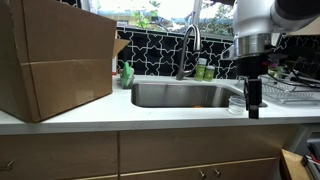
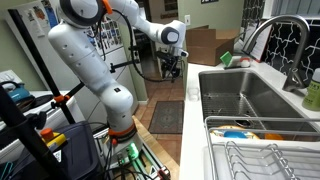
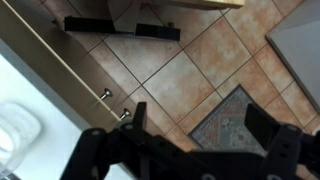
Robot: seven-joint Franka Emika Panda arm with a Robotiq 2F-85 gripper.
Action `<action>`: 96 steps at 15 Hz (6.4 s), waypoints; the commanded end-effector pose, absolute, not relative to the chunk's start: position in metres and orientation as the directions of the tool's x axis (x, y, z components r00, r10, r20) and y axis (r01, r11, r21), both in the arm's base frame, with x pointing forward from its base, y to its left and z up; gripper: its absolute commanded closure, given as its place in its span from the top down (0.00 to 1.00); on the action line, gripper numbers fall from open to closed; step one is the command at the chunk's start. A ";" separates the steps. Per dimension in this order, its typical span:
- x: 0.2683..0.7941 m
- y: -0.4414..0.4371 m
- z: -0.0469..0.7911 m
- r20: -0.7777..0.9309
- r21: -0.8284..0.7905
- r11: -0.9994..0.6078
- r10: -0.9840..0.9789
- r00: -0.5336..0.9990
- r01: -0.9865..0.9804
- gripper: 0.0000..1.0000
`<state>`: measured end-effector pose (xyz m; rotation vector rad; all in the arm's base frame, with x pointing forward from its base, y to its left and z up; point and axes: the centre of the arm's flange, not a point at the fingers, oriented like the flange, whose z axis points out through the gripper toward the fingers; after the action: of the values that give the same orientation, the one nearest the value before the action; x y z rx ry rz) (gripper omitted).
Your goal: Remove a blue bowl from the sink and place it on the dish drying rack
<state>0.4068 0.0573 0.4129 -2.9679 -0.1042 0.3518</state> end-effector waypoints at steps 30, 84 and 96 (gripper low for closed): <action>0.487 -0.270 0.266 0.027 0.007 -0.669 -0.743 0.669 -0.743 1.00; 0.440 -0.310 0.333 0.038 -0.487 -0.436 -0.877 0.480 -0.757 0.01; 0.421 -0.304 0.338 0.068 -0.457 -0.343 -0.934 0.352 -0.821 0.01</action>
<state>0.4341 -0.3109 0.3342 -2.2758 1.5091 -0.4421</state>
